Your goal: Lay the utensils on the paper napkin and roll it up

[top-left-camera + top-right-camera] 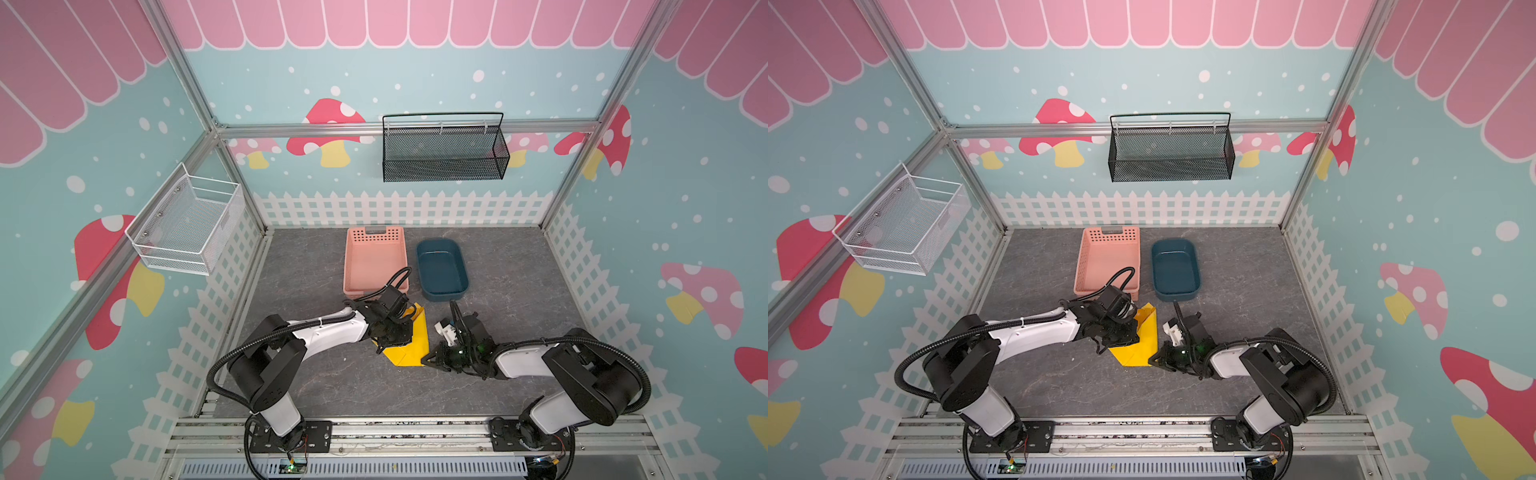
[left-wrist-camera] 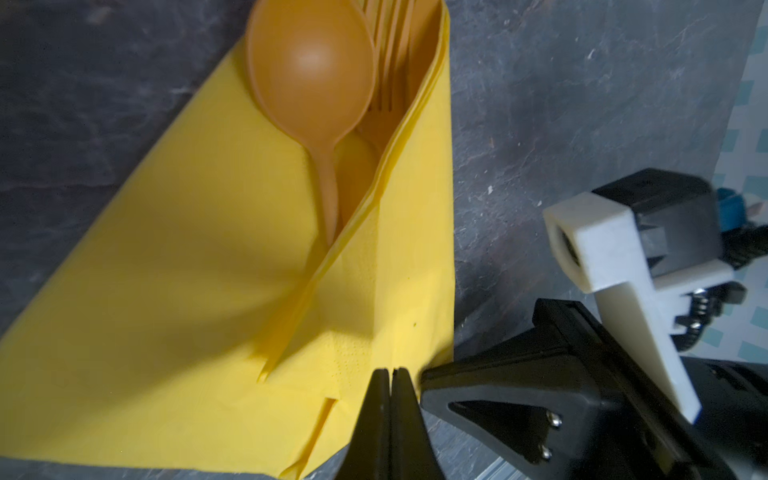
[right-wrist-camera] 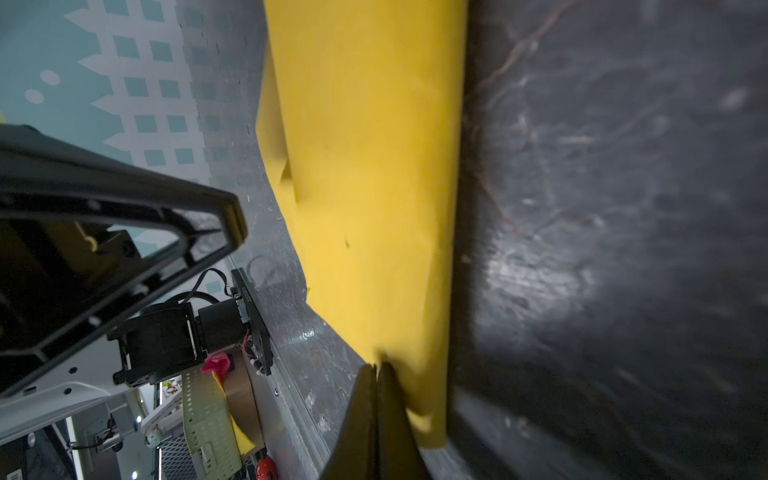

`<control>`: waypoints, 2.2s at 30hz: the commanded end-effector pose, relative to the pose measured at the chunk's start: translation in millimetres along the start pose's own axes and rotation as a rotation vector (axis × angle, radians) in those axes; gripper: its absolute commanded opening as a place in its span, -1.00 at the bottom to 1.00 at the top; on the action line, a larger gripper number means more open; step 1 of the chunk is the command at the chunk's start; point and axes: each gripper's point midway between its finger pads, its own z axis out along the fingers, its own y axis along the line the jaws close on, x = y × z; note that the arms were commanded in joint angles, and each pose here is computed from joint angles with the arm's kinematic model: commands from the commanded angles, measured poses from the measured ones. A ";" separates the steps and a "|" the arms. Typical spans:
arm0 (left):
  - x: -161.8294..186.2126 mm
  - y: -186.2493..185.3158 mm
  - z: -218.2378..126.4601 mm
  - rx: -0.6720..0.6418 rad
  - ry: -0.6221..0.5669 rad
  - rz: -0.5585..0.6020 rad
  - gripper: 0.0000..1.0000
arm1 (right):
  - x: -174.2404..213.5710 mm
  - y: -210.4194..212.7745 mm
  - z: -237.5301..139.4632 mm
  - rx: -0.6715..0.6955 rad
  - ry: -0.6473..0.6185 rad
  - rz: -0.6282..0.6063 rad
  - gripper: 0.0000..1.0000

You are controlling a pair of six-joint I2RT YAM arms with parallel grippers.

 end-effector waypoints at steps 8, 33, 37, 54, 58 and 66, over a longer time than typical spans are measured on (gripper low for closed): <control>5.0 23.8 16.2 -0.105 0.017 -0.009 -1.00 | 4.6 -11.3 -2.7 0.025 -0.001 0.024 -1.00; 13.6 43.1 25.5 -0.162 0.051 -0.013 -1.00 | -28.6 30.1 -7.4 -0.060 -0.055 -0.050 -1.00; 13.9 43.4 24.6 -0.162 0.050 -0.013 -1.00 | -43.7 36.8 -2.4 -0.074 -0.058 -0.064 -1.00; 14.9 43.2 24.3 -0.159 0.053 -0.012 -1.00 | -62.9 32.9 19.7 -0.128 -0.023 -0.040 -1.00; 15.0 42.8 23.8 -0.157 0.052 -0.014 -1.00 | -62.1 27.5 23.7 -0.120 -0.016 -0.031 -1.00; 7.9 30.9 13.6 -0.126 0.020 -0.007 -1.00 | -57.8 18.0 27.9 -0.108 0.001 -0.011 -1.00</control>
